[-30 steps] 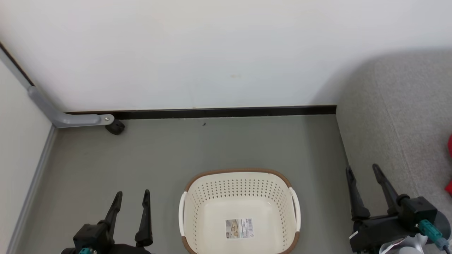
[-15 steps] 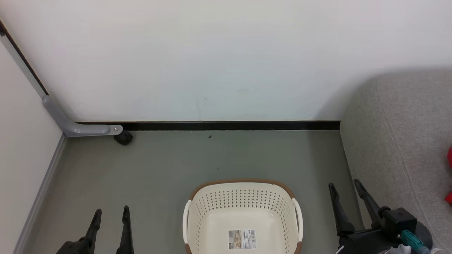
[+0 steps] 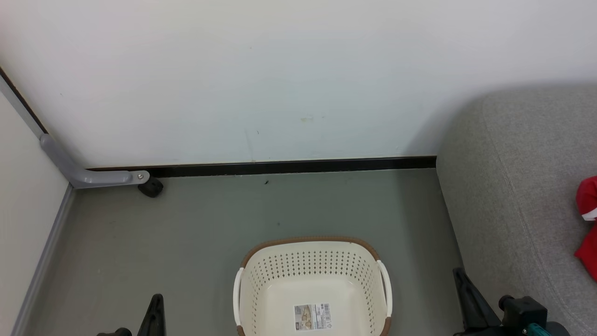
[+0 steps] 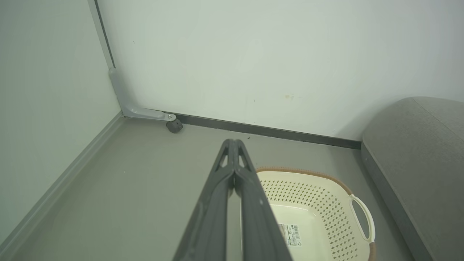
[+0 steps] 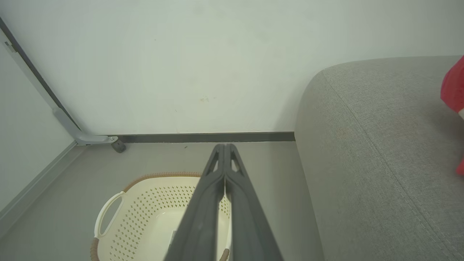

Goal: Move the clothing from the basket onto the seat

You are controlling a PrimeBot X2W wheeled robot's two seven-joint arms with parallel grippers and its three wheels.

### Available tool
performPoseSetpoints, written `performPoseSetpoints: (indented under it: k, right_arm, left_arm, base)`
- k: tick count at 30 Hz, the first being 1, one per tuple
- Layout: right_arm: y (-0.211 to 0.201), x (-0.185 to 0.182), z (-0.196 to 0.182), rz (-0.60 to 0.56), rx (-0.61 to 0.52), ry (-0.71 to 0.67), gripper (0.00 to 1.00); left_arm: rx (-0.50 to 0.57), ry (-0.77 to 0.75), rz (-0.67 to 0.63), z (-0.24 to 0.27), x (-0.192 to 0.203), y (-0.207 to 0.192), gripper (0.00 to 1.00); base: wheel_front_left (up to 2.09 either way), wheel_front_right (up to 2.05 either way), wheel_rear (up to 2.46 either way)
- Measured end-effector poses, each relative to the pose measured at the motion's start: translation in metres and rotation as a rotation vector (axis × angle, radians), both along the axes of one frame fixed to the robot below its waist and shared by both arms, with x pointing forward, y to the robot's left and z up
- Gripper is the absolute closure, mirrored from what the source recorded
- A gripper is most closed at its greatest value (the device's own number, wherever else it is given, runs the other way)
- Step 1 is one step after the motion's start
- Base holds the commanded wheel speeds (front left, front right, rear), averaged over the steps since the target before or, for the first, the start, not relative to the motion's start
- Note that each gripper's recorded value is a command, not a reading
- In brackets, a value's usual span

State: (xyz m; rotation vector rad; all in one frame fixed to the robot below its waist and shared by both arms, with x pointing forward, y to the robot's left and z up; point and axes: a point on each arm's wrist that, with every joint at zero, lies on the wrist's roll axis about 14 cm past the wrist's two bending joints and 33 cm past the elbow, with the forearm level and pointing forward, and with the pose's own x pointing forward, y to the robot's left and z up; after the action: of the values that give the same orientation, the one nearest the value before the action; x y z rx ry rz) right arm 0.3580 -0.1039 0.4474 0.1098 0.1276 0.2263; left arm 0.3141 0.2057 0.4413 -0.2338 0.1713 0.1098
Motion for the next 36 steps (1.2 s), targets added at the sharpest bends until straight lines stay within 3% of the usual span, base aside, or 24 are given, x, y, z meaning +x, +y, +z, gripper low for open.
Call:
performPoseSetpoints:
  k: [8,36]
  right_arm:
    - [-0.011,0.0,-0.005,-0.051,0.068,0.045,1.0]
    - [-0.047,0.007,-0.007,-0.244,0.492,0.175,1.0]
  left_arm:
    - [-0.085,0.026,0.028,-0.005,0.001,0.003,1.0]
    - [-0.471,0.059,0.097,-0.008,0.016,0.0,1.0]
  base:
    - [0.0,0.0,0.0]
    - [0.0,0.0,0.0]
